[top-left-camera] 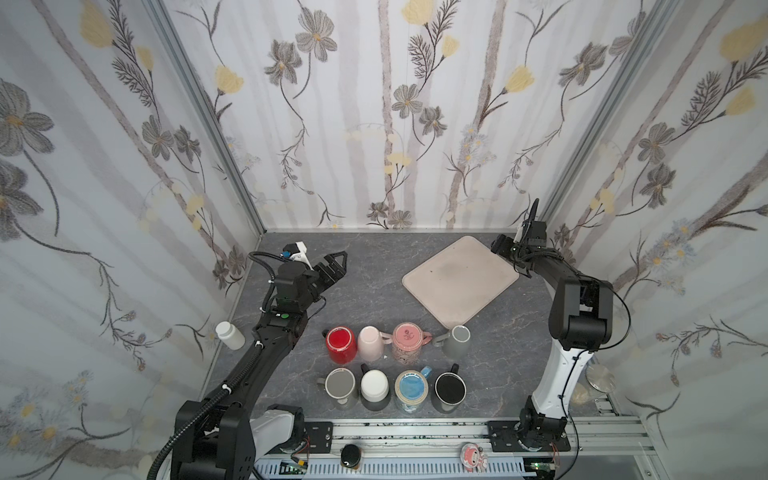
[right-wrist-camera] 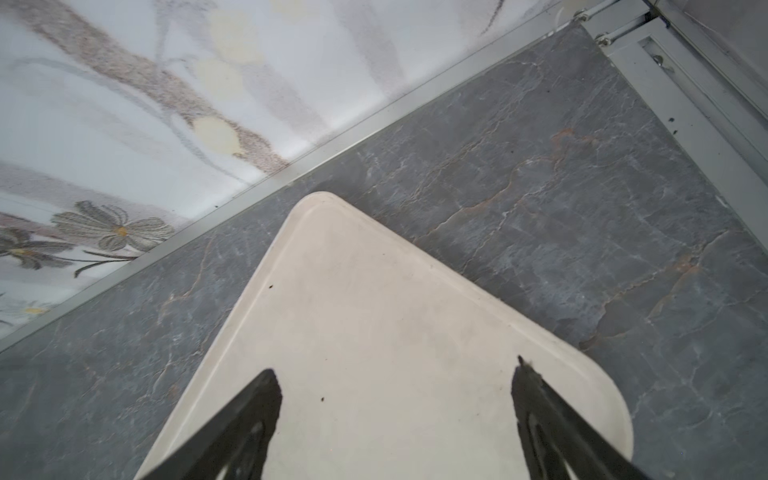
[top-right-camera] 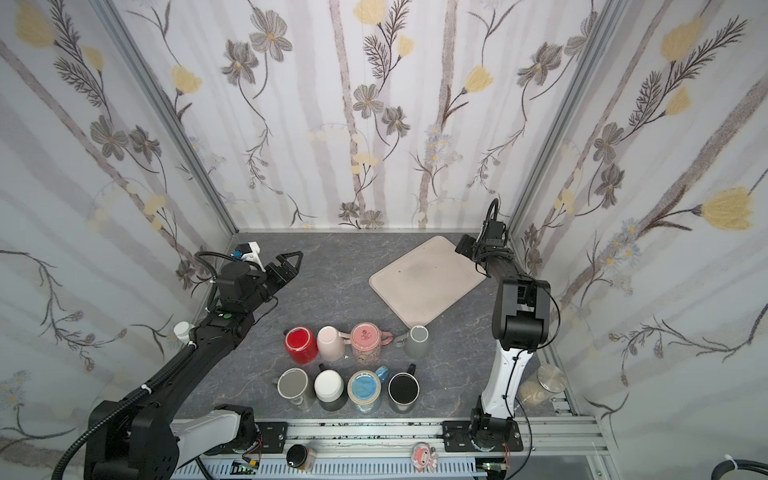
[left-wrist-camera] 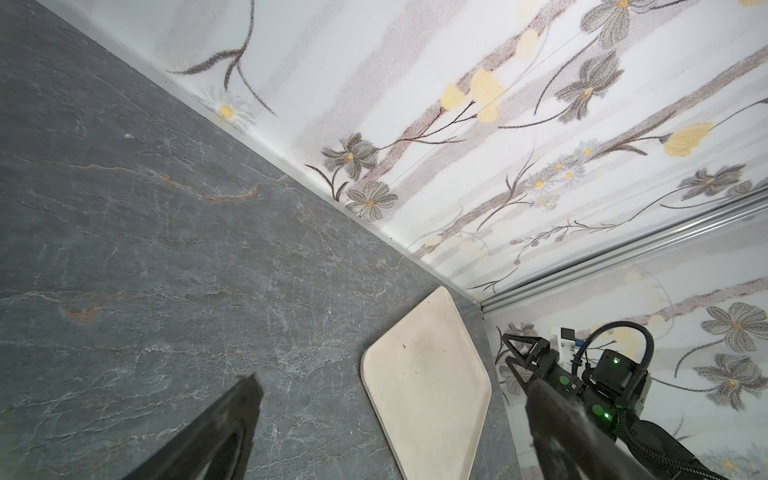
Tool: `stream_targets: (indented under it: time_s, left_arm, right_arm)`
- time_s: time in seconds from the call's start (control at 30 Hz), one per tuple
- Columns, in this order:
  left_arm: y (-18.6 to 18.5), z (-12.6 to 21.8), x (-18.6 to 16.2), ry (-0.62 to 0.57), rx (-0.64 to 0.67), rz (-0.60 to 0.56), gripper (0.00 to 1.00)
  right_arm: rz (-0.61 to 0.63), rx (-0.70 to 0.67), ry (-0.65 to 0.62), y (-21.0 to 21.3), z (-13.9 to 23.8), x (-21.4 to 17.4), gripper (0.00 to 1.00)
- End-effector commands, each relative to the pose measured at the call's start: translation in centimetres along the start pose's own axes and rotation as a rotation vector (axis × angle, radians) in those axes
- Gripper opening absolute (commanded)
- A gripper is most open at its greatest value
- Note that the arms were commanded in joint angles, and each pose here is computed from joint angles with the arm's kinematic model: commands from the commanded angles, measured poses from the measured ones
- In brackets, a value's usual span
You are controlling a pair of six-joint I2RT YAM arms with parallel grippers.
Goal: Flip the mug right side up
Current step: 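Push the beige tray with the right gripper toward the table centre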
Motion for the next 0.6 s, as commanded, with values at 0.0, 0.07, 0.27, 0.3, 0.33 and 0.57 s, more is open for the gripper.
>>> stream_targets:
  time_s: [0.0, 0.07, 0.27, 0.3, 0.33, 0.57]
  left_arm:
    - [-0.1, 0.0, 0.0, -0.001, -0.017, -0.010, 1.00]
    - [0.0, -0.1, 0.0, 0.000, -0.013, -0.010, 1.00]
    - [0.1, -0.6, -0.1, 0.010, -0.014, 0.002, 1.00]
    - [0.2, -0.8, -0.1, 0.014, -0.014, 0.005, 1.00]
    - [0.1, -0.9, -0.1, 0.014, -0.016, 0.006, 1.00]
    - [0.3, -1.2, -0.1, 0.012, -0.013, 0.002, 1.00]
  right_arm:
    - [0.024, -0.035, 0.056, -1.0, -0.8, -0.2, 0.87]
    - [0.018, -0.049, 0.071, -1.8, -1.5, -0.1, 0.87]
    - [-0.013, -0.096, 0.136, -4.1, -3.8, -0.8, 0.86]
    - [-0.018, -0.099, 0.148, -4.4, -4.1, -1.0, 0.86]
    - [-0.025, -0.103, 0.161, -4.7, -4.6, -1.3, 0.86]
    - [-0.043, -0.064, 0.213, -4.6, -5.3, -2.2, 0.78]
Point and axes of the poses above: each gripper's point midway between its finger pads, its own z axis back along the fingers, its own y axis along the line the jaws close on, x = y × z, the point moved 9 cm from there along z, back along the fingers, and after that the axes turned 5 degrees about z, right-handed, at the moved point
